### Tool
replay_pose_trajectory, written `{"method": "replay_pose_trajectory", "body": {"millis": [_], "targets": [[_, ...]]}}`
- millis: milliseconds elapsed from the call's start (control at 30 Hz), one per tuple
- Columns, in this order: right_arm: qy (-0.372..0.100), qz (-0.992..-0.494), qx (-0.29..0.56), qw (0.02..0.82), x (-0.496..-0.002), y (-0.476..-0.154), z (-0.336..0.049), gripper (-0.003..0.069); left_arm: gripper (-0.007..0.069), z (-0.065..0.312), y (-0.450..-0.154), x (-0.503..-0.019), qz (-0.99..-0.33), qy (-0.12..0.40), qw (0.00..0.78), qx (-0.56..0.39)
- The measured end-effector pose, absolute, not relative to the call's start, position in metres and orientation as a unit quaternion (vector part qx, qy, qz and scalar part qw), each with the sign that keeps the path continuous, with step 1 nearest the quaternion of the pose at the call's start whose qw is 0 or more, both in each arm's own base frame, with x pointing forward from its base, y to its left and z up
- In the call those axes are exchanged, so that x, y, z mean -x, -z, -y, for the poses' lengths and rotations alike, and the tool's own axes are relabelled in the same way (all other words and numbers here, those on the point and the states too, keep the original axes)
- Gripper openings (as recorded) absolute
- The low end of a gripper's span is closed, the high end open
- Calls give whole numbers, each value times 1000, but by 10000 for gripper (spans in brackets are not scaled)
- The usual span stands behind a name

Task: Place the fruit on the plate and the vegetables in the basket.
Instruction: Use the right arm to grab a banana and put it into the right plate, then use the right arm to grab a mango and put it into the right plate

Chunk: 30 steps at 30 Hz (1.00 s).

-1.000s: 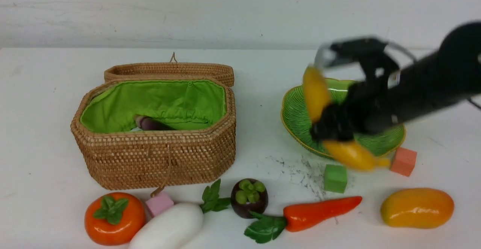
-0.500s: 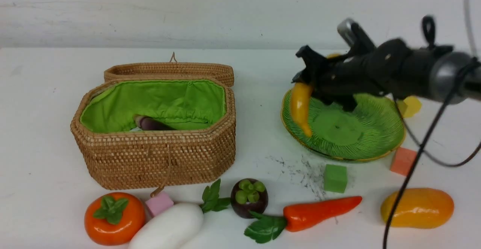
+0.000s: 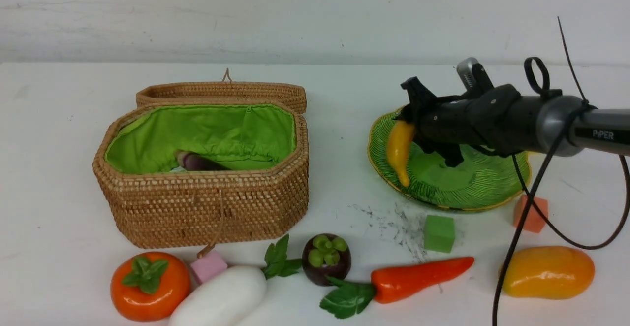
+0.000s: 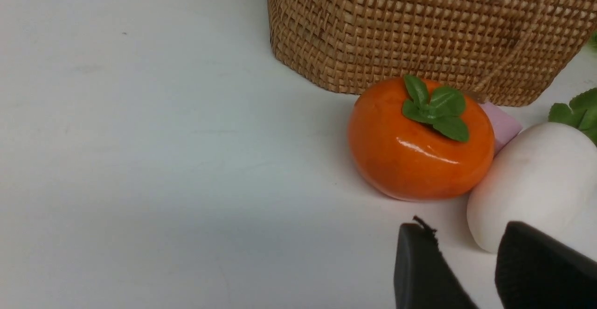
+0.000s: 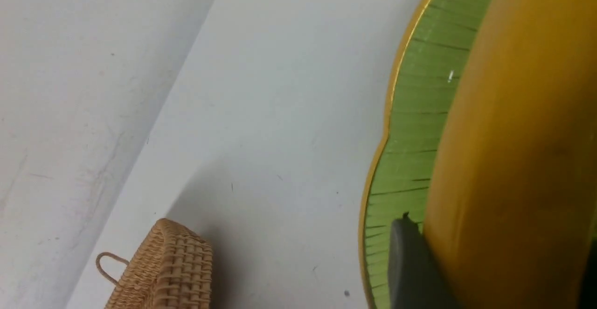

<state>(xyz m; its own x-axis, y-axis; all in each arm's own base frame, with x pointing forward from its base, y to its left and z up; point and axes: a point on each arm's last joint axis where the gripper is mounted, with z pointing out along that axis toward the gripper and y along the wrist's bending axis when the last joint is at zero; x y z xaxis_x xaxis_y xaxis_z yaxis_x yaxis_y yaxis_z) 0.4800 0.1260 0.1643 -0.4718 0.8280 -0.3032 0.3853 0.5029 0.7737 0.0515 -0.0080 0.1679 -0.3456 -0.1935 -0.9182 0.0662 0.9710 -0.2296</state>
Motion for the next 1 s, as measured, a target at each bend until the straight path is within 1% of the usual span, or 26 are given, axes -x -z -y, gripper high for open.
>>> {"method": "replay_pose_trajectory", "body": {"millis": [33,100,133,233,267,300,367,400,433,467,500,533,633,700,733,767,800,867,900,967,1000], "targets": [[-322,-799,-376,343,-481,-166,-125,322,239,8,-168,-51,-812,114,571,39],[-320,-810,-354,341,-482,-168,-125,353,239,8,-168,-51,-812,114,571,39],[-319,-815,-342,342,-483,-170,-125,382,239,8,-168,-51,-812,114,571,39],[-316,-830,-295,353,-487,-181,-125,503,239,8,-168,-51,-812,114,571,39],[-316,-832,-284,358,-487,-184,-125,527,239,8,-168,-51,-812,114,571,39],[-314,-835,-259,371,-488,-195,-124,572,239,8,-168,-51,-812,114,571,39],[-312,-838,-217,391,-486,-216,-123,627,239,8,-168,-51,-812,114,571,39],[-312,-840,-202,395,-485,-224,-123,640,239,8,-168,-51,-812,114,571,39],[-311,-840,-192,400,-484,-229,-122,644,239,8,-168,-51,-812,114,571,39],[-308,-842,-152,415,-479,-249,-118,652,239,8,-168,-51,-812,114,571,39],[-309,-842,-144,417,-477,-255,-118,652,239,8,-168,-51,-812,114,571,39],[-303,-844,-93,433,-468,-280,-110,648,239,8,-168,-51,-812,114,571,39],[-289,-845,3,450,-443,-327,-94,615,239,8,-168,-51,-812,114,571,39],[-270,-843,67,460,-422,-356,-80,587,239,8,-168,-51,-812,114,571,39],[-251,-842,116,463,-403,-377,-72,573,239,8,-168,-51,-812,114,571,39],[-249,-842,116,464,-403,-377,-70,570,239,8,-168,-51,-812,114,571,39],[-226,-841,155,466,-381,-400,-62,561,239,8,-168,-51,-812,114,571,39],[-186,-850,194,452,-355,-418,-54,556,239,8,-168,-51,-812,114,571,39],[-173,-853,200,449,-347,-423,-51,556,239,8,-168,-51,-812,114,571,39],[-121,-869,200,437,-317,-438,-42,556,239,8,-168,-51,-812,114,571,39],[-99,-877,192,429,-305,-439,-37,556,239,8,-168,-51,-812,114,571,39]]}}
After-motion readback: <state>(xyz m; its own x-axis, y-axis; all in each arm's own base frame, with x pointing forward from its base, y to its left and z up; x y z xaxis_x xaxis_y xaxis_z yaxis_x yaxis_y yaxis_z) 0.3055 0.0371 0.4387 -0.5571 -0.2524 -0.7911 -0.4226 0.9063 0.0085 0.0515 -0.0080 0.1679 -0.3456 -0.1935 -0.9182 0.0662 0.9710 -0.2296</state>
